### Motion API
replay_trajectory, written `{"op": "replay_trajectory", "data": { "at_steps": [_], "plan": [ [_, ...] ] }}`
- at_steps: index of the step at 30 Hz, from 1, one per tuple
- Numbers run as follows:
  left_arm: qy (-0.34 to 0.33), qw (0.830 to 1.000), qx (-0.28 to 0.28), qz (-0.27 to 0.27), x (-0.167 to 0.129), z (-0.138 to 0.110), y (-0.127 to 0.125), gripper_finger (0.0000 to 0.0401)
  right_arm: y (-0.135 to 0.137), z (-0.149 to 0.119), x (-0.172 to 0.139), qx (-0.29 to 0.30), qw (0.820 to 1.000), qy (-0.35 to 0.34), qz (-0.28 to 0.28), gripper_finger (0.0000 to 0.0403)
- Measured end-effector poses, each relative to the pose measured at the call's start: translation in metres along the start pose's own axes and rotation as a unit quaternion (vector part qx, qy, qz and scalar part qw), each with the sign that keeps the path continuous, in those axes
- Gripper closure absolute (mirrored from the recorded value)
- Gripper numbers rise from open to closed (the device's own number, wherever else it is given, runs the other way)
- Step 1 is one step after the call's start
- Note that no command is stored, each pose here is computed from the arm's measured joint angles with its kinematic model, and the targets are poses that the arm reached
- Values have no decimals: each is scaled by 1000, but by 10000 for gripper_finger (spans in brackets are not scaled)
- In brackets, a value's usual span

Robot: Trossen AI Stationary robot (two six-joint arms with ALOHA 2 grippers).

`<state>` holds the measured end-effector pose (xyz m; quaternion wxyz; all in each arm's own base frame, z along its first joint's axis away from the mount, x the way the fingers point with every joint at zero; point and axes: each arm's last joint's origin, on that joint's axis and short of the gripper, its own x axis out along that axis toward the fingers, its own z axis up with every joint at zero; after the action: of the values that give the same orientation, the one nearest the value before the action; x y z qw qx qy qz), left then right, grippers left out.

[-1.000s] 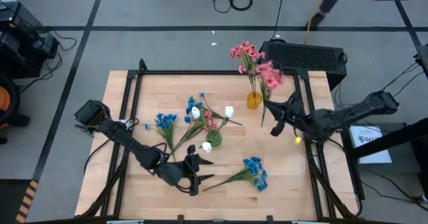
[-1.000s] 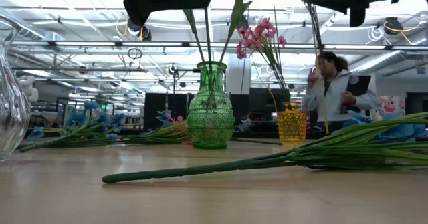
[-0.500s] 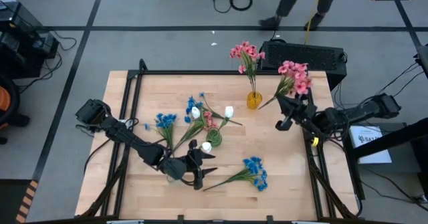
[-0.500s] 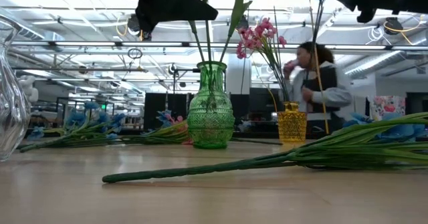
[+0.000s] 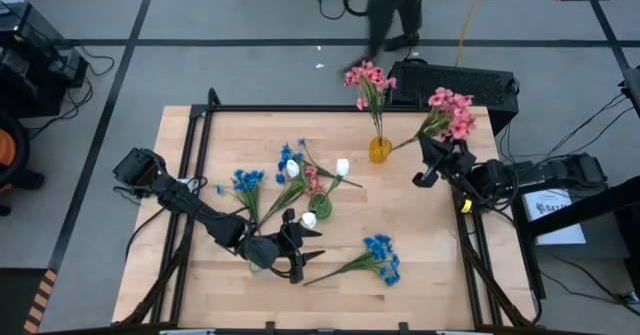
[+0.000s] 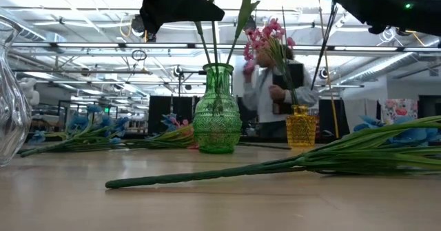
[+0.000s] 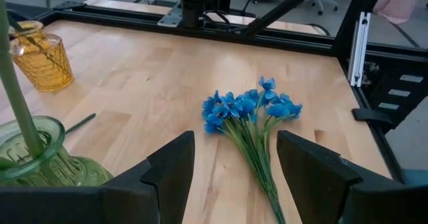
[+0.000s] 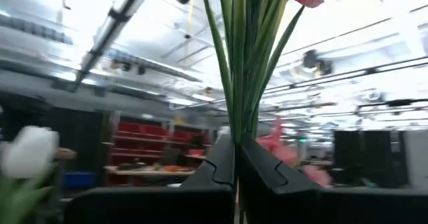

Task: Sort flowers into vase by color
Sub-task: Put the right pink flowers into the yellow vase

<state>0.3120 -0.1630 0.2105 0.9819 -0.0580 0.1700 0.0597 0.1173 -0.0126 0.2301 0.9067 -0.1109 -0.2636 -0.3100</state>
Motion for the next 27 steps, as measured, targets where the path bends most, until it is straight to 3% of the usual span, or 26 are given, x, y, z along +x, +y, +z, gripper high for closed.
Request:
{"op": "replay_trajectory", "data": {
  "at_steps": [3, 9, 27],
  "plan": [
    [-1, 1000, 4, 5, 2, 1, 2, 182, -5, -2, 4, -12, 1000, 3, -24, 402],
    [-2, 1000, 2, 16, 5, 3, 8, 182, -16, -12, 11, 21, 997, 20, -70, 403],
    [-3, 1000, 11, 23, 8, 4, 13, 182, -29, -31, 21, 59, 994, 40, -86, 403]
  ]
}}
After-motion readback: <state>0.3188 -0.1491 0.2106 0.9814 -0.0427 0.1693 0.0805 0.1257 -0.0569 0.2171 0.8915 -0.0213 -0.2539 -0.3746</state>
